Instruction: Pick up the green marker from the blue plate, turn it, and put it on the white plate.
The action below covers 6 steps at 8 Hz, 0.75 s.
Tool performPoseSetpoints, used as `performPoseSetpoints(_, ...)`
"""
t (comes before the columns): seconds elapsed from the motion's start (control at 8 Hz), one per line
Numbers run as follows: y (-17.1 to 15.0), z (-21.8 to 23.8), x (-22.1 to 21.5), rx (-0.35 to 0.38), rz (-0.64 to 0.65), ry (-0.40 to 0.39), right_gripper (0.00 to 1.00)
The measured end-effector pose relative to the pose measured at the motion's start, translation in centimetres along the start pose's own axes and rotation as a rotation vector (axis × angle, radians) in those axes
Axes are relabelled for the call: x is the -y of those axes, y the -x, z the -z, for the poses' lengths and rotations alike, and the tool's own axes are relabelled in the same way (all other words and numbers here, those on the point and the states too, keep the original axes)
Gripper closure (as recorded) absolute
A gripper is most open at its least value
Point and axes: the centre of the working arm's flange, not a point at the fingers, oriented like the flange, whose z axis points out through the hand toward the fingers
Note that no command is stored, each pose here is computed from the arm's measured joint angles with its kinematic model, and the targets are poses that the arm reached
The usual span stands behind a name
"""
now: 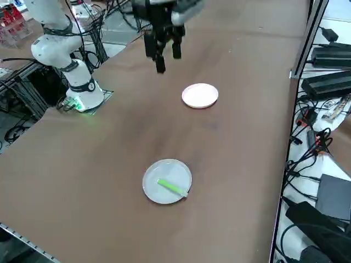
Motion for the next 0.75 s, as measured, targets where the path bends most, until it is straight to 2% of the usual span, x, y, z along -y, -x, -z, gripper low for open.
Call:
performPoseSetpoints(0.38,-2.9,-8.5,-8.6,0.000,0.068,0.013,0.00)
performPoseSetpoints(0.75,-3.6,-18.0,-13.3,-0.029,0.046,0.031,0.00)
